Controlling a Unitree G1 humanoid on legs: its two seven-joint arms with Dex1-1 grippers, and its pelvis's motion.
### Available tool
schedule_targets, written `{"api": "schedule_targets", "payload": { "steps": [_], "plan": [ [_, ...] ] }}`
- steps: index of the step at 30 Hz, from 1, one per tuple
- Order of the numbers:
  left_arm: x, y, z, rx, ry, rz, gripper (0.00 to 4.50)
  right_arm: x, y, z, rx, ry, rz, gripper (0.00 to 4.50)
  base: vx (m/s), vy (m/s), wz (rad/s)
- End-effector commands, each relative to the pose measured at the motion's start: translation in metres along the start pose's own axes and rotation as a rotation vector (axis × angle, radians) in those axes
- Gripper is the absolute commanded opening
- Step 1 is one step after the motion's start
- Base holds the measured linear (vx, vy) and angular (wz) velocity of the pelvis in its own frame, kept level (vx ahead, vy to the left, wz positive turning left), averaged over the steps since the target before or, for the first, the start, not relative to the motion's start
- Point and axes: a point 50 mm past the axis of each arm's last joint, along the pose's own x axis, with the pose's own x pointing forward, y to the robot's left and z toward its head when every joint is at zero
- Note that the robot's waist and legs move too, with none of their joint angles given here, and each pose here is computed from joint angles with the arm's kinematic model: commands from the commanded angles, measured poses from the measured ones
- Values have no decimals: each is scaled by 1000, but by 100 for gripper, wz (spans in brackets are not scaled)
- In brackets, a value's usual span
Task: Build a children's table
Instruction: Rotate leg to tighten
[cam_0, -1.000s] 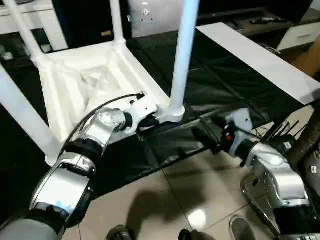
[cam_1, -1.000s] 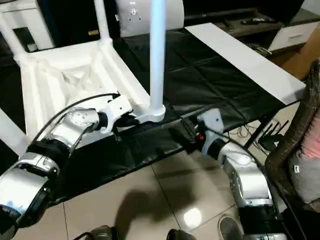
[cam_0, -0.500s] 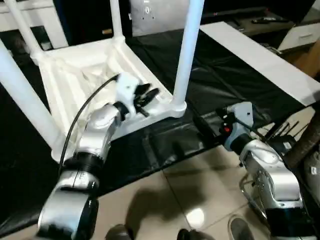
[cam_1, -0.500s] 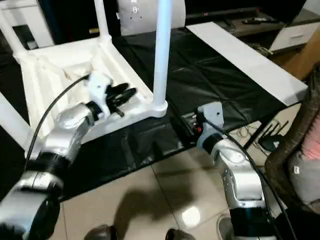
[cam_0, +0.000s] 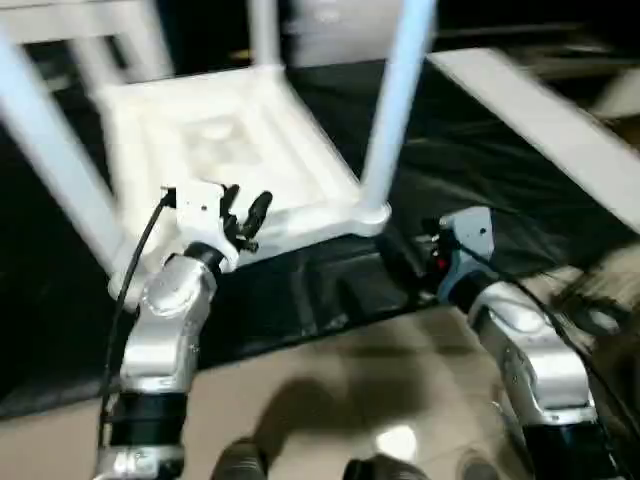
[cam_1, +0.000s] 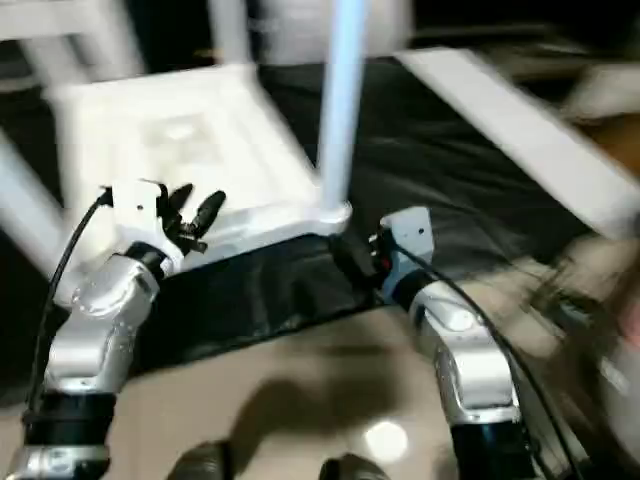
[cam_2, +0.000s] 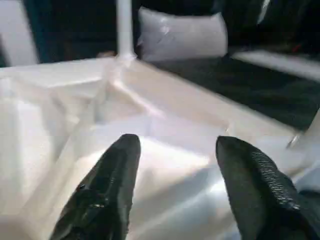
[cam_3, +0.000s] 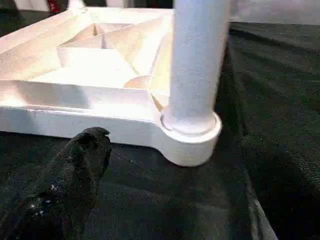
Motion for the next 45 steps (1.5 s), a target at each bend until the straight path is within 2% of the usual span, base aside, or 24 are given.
{"api": "schedule_targets", "payload": {
  "steps": [1, 4, 5, 8, 13, 35, 37, 40, 45],
  "plan": [
    [-2, 1, 0, 31, 22, 35, 309, 1, 3, 3, -8, -17, 2, 450, -8, -61, 60],
    [-2, 2, 0, 20, 27, 67, 331, 1, 1, 2, 6, -14, -13, 450, -14, -2, 42],
    [-3, 5, -1, 0, 30, 86, 350, 1, 1, 1, 3, -13, -18, 450, 0, 0, 0],
    [-3, 6, -3, -19, 41, 104, 356, 2, 2, 1, -8, -13, -22, 450, -22, -25, 0],
    [-5, 1, -4, 1, 51, 82, 395, 3, 2, -2, -45, 4, -26, 450, -95, -138, -4],
    [-3, -6, -9, 3, 90, 52, 395, 6, 5, -7, -66, 13, -8, 450, -31, 28, -5],
    [-3, -7, -9, 1, 90, 45, 402, 6, 5, -7, -67, 14, -5, 450, 0, 0, 0],
    [-3, -8, -9, -3, 90, 37, 438, 6, 6, -7, -75, 14, 4, 450, 0, 0, 0],
    [-4, -9, -9, -13, 86, 27, 448, 6, 10, -8, -114, 24, 48, 450, -5, -2, 8]
  ]
}}
